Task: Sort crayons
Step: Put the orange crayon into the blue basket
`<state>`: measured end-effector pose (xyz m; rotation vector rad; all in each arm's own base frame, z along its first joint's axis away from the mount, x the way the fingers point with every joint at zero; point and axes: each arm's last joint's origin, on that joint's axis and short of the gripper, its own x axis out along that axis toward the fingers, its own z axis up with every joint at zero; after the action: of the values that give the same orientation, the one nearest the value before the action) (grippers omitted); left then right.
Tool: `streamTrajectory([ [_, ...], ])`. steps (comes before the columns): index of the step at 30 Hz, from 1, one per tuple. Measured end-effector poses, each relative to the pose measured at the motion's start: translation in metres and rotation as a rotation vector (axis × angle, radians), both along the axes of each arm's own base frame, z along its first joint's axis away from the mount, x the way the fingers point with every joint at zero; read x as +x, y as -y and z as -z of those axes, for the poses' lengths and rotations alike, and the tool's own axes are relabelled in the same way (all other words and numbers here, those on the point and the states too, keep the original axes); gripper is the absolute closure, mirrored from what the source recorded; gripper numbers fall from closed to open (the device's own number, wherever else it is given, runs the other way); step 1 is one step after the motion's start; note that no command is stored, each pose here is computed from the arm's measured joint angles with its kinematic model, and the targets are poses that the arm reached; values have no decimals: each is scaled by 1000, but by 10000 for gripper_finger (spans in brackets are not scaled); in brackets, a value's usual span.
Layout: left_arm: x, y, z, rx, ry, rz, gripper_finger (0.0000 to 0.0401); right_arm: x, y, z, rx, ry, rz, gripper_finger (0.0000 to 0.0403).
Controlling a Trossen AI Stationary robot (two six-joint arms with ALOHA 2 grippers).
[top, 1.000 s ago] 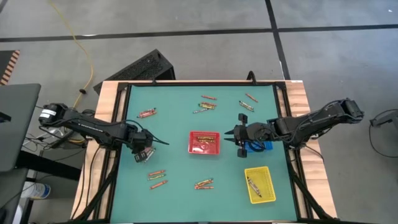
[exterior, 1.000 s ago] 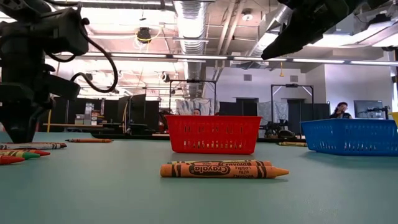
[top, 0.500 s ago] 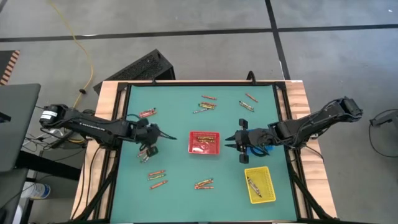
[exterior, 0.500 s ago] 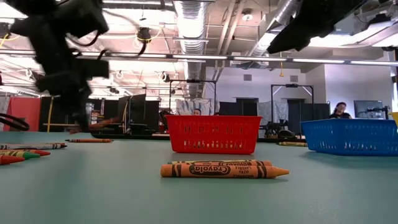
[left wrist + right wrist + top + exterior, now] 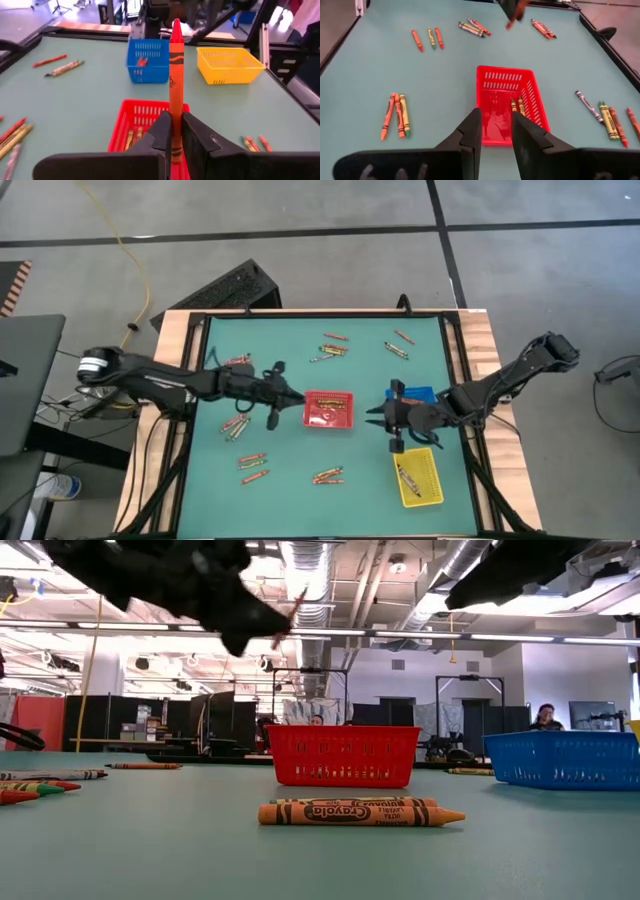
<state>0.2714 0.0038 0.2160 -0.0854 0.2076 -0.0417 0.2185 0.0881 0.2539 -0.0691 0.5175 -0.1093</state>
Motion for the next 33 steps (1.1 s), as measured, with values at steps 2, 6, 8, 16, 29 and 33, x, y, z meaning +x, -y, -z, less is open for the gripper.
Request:
streamTrajectory([
  [2, 21, 0, 7, 5, -20, 13, 384, 0, -1, 0, -10, 0, -10, 304],
  [6, 71, 1, 9, 106, -20, 111, 383, -2, -2, -1, -44, -2, -27, 304],
  [8, 96, -1, 7, 190, -12, 158, 383, -7, -3, -3, -57, 0, -12, 305],
  [16, 186, -31, 15, 178, 8, 197, 383, -46, -13, -13, -114, 14, 36, 306],
  [29, 281, -56, 32, 80, 18, 218, 383, -95, -8, -20, -198, 1, 14, 306],
  [33, 290, -56, 34, 69, -14, 219, 383, -105, -2, -20, -198, -12, 26, 306],
])
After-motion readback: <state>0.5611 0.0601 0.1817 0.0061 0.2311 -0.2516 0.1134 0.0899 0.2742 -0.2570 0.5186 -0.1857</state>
